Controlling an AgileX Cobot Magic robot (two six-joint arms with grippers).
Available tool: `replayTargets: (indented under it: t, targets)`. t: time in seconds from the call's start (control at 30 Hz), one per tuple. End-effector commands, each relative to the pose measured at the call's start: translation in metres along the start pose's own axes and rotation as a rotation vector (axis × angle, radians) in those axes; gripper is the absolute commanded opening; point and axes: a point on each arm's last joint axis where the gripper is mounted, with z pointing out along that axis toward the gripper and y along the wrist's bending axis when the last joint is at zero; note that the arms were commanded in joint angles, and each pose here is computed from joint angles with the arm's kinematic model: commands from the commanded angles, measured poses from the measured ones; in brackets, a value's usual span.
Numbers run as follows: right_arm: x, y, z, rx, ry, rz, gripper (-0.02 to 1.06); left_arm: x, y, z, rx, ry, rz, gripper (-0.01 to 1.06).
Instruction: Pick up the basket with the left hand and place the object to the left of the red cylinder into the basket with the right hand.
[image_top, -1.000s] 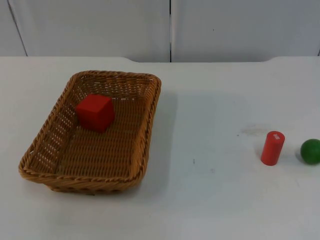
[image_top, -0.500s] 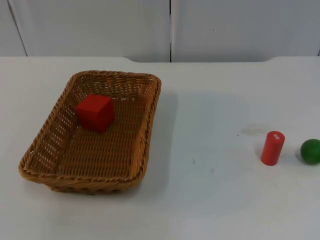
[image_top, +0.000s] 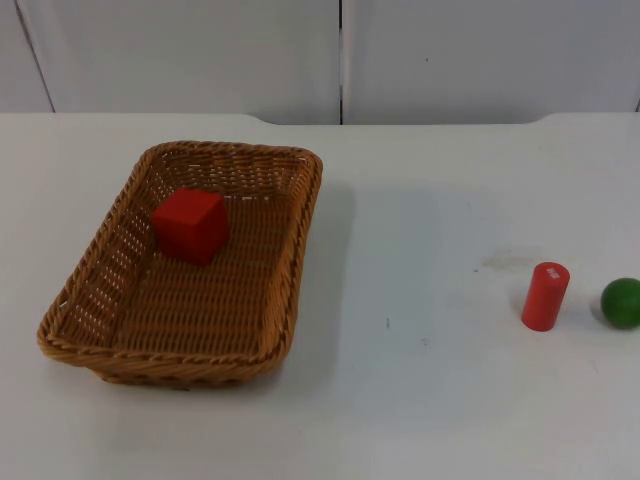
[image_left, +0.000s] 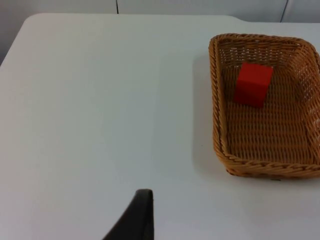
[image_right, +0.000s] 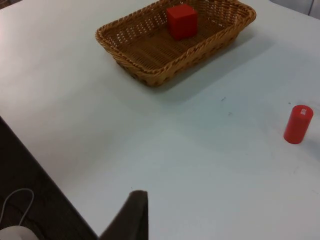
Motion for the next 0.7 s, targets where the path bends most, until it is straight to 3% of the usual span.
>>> replayTargets:
  t: [0.0,0.67]
  targets:
    - [-0.0001,0.0,-0.0004,0.003,-0.006,0.001,1.05,0.0014,0.0002,0.0005,-0.004,0.002,0.0,1.05]
    - [-0.0003,0.0006,-0.0004,-0.006,-0.008,0.012,1.05,0.0014,0.0002,0.0005,-0.004,0.002,0.0,1.05]
